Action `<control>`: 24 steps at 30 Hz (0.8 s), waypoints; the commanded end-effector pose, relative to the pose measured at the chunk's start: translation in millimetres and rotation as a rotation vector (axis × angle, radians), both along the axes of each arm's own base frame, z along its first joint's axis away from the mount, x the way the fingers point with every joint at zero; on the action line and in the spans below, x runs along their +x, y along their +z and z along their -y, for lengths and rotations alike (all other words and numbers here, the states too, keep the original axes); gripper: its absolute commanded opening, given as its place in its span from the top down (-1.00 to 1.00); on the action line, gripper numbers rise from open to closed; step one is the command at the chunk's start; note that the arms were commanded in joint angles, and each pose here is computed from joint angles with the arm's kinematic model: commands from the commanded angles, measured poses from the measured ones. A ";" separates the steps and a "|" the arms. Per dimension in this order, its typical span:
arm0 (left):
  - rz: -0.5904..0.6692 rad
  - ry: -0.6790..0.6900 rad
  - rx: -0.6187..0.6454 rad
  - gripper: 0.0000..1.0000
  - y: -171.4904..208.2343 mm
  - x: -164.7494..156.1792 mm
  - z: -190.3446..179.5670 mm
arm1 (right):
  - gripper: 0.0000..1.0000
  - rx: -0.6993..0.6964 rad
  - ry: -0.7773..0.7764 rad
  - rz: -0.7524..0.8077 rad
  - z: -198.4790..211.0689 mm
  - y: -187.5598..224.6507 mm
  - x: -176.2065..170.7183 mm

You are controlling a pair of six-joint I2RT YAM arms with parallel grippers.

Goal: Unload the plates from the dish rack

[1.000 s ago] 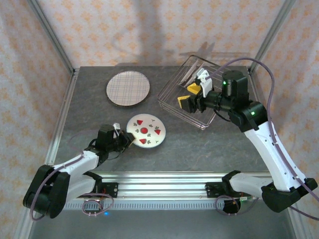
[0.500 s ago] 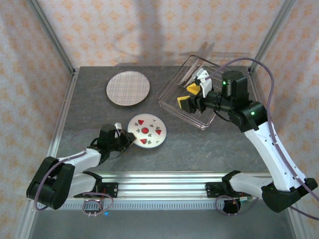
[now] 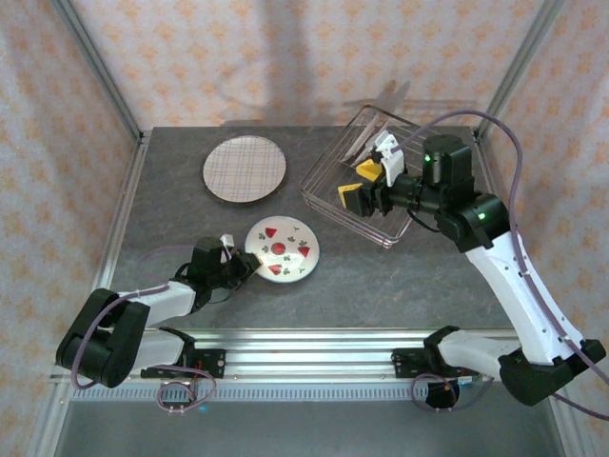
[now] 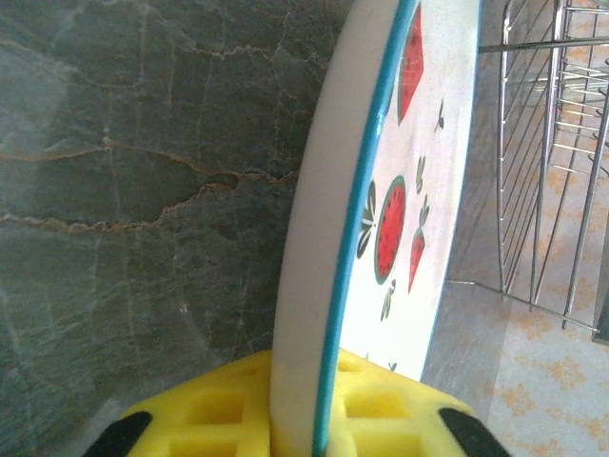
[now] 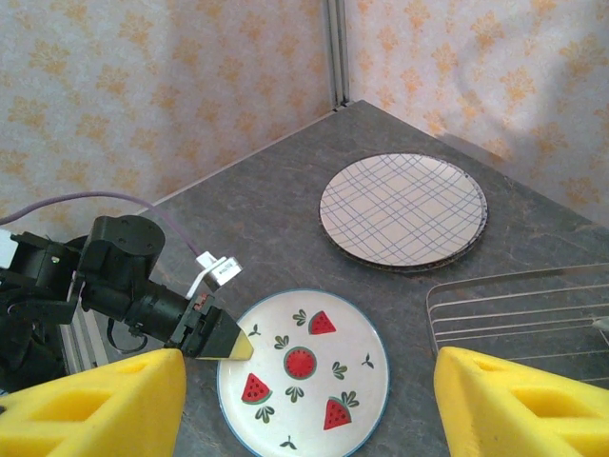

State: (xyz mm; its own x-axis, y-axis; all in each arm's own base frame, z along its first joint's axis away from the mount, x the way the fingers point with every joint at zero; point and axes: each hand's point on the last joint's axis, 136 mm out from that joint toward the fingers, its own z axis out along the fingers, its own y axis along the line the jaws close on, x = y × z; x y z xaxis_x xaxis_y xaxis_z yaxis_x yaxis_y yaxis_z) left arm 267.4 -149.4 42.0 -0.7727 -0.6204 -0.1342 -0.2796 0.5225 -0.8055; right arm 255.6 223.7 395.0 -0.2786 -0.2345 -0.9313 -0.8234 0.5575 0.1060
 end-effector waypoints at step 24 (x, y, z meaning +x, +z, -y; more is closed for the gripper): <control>-0.063 0.003 0.161 0.21 -10.7 -1.7 -17.7 | -0.39 0.011 -0.025 -0.002 -2.9 2.9 7.9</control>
